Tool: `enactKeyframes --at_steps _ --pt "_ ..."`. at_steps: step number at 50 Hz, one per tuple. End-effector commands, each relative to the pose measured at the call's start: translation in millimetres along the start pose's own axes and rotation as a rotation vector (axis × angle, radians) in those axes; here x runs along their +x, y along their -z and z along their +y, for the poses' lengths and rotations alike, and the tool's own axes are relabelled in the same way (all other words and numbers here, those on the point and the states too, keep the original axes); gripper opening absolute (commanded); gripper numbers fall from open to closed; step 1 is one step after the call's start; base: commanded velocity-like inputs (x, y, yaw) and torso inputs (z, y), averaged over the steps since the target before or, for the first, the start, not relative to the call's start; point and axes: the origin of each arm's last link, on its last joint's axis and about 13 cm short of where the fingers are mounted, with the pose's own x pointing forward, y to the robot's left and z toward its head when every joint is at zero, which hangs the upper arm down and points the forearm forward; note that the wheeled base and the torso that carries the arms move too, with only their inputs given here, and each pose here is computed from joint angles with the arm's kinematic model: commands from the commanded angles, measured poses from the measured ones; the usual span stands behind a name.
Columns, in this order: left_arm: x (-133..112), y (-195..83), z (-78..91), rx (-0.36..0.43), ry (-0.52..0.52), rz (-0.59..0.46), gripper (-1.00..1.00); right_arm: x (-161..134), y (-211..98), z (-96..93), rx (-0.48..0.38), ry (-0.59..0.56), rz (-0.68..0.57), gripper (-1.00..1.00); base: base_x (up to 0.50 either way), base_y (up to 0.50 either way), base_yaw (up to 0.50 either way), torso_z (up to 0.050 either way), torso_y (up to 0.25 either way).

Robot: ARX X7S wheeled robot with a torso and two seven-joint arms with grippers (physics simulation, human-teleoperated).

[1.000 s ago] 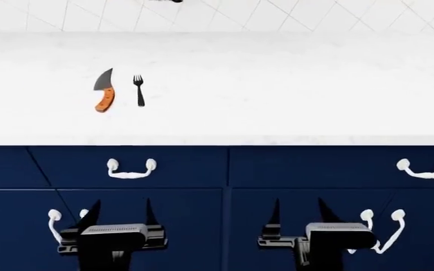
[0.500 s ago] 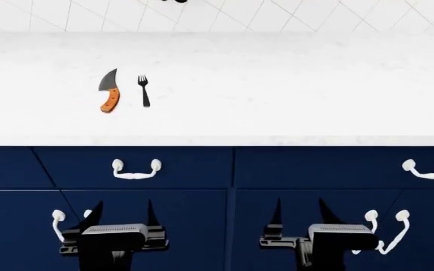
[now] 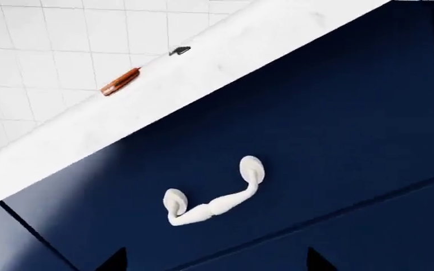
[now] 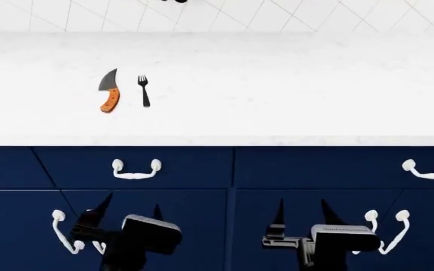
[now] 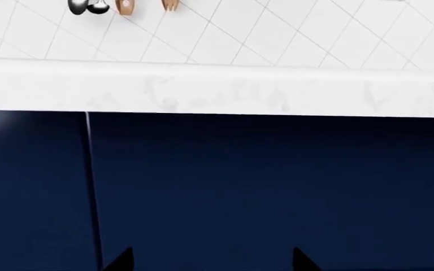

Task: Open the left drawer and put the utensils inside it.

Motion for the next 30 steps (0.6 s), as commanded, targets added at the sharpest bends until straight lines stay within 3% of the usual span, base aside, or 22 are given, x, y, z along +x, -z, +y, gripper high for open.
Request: enactKeyframes --at_steps 1,10,19,30 --pt "8.6 -13.2 14.6 0.417 -0.086 0.052 1.00 0.0 0.3 0.4 0.001 0.000 0.010 1.00 0.00 0.00 0.00 0.000 0.000" --pt "31.8 -22.8 15.1 0.494 -0.060 0.040 1.00 0.9 0.4 -2.4 0.002 0.014 0.012 1.00 0.00 0.00 0.00 0.000 0.000" --pt "57.3 -25.8 11.4 0.499 -0.025 0.038 1.00 1.9 5.0 -2.8 -0.003 0.017 0.021 1.00 0.00 0.00 0.00 0.000 0.000" --pt "68.9 -8.8 -1.0 0.520 0.037 0.084 1.00 2.2 5.6 -1.5 -0.007 0.012 0.023 1.00 0.00 0.00 0.00 0.000 0.000"
